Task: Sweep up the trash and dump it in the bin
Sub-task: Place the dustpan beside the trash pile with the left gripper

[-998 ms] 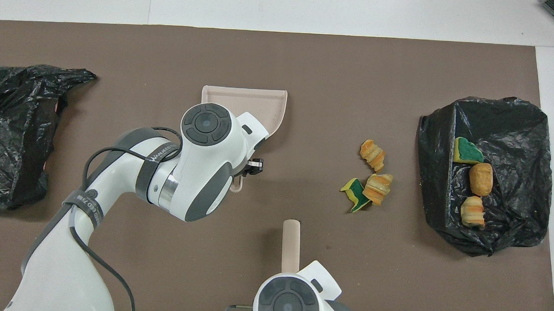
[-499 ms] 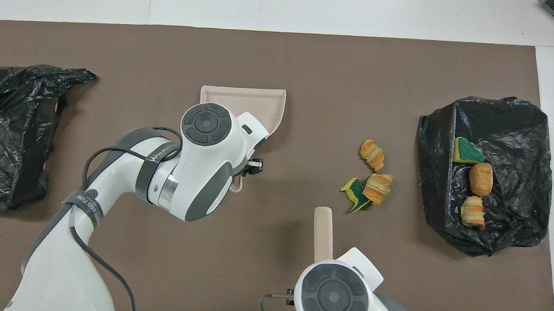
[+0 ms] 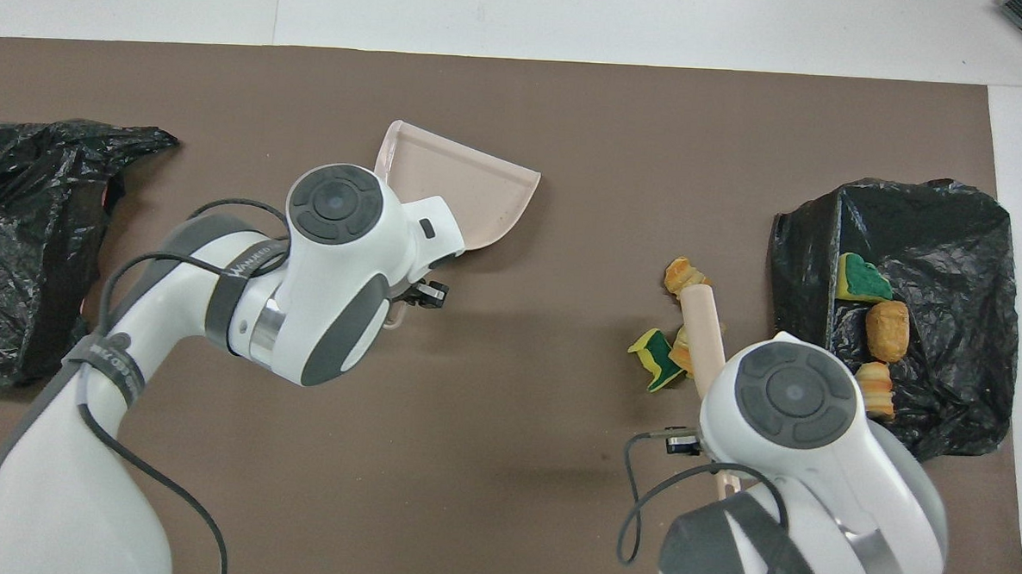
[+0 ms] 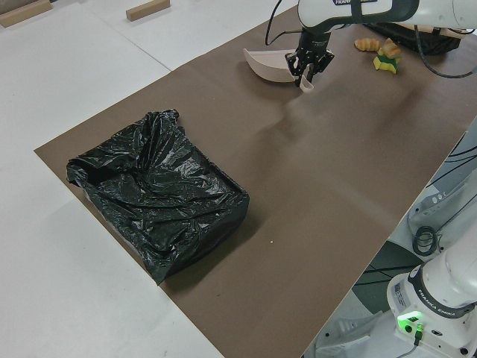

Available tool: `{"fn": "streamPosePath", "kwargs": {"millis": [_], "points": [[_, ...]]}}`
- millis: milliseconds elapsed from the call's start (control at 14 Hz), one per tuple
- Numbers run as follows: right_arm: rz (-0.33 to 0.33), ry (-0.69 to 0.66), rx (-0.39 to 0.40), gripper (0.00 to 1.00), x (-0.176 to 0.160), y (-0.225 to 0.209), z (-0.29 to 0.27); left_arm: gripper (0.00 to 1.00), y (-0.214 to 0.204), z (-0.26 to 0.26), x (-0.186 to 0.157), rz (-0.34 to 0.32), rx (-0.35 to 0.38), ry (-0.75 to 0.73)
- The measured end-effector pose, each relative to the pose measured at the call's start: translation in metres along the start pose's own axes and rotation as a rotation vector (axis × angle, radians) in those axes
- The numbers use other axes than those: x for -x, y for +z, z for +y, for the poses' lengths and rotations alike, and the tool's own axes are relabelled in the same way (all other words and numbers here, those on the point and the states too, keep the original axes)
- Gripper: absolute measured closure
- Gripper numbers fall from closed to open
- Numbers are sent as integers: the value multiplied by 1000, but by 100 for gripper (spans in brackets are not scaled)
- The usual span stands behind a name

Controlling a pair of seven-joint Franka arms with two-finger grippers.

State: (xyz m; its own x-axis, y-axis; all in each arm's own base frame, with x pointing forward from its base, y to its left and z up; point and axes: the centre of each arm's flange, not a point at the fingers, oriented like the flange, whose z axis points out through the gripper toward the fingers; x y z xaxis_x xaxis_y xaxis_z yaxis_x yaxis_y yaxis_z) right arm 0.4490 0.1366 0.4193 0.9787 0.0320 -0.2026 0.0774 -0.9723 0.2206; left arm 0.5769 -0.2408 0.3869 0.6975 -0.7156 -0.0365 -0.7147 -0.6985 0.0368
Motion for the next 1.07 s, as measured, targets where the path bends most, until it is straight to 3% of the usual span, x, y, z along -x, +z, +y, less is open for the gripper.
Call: {"fn": "streamPosePath", "kwargs": {"millis": [214, 428, 713, 927, 1070], "points": [[-17, 6, 18, 74, -15, 32, 4, 69, -11, 2, 4, -3, 4, 336], [-37, 11, 21, 74, -15, 47, 7, 69, -15, 14, 5, -17, 17, 549], [-45, 7, 6, 74, -11, 64, 4, 69, -7, 60, 4, -61, 11, 623], [-81, 8, -119, 74, -8, 64, -6, 69, -5, 99, 6, -93, -17, 605], [-91, 14, -158, 74, -6, 63, -11, 69, 1, 121, 8, -123, -45, 599]]}}
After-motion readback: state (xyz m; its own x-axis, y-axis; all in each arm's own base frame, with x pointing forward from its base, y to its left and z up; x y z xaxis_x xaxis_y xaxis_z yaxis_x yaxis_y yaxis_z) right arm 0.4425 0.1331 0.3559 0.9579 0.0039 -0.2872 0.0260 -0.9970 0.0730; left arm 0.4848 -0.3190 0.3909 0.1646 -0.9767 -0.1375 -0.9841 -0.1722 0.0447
